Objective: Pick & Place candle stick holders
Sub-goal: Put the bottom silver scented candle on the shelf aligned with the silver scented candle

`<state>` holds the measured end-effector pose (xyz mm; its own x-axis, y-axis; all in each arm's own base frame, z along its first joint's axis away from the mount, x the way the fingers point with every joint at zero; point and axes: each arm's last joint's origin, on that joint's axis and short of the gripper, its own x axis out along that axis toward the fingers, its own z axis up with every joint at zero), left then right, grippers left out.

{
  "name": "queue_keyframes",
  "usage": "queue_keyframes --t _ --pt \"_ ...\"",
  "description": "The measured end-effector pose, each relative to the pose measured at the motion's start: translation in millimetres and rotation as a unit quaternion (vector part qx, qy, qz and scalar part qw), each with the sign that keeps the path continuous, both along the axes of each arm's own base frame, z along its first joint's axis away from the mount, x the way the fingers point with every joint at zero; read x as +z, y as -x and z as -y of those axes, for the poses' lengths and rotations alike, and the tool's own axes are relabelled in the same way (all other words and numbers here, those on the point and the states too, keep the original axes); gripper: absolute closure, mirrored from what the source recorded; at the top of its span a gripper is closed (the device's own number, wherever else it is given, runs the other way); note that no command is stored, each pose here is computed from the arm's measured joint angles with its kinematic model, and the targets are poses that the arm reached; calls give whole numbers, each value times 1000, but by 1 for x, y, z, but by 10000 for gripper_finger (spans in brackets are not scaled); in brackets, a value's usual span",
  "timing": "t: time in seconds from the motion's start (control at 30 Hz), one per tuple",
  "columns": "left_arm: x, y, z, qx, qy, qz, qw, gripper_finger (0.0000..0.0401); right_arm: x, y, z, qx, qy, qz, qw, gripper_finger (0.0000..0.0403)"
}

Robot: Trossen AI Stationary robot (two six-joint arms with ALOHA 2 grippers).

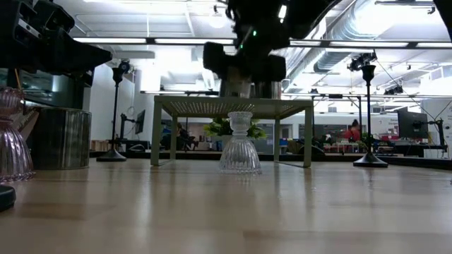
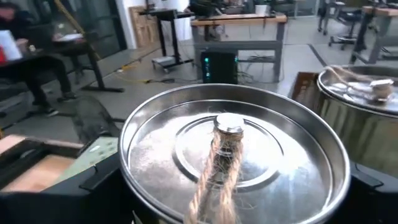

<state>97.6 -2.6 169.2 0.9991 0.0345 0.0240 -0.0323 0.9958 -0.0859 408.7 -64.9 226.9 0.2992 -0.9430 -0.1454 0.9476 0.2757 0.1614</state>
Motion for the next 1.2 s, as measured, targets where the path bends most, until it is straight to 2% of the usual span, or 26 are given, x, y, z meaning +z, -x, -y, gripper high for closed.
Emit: queue_keyframes --t 0.27,0.5,0.67,0.87,1.2 --pt "0 0 0 0 0 0 1000 401 -7 6 22 -35 -14 -1 999 51" --pt "0 0 0 0 0 0 1000 401 -10 5 34 -20 -21 -5 1000 55" --pt "0 0 0 0 0 0 1000 401 -9 3 36 9 -30 -7 999 34" --pt "0 0 0 0 0 0 1000 401 -6 1 35 25 -11 -28 999 11" --pt "0 0 0 0 0 0 1000 401 6 -4 28 46 43 -56 996 5"
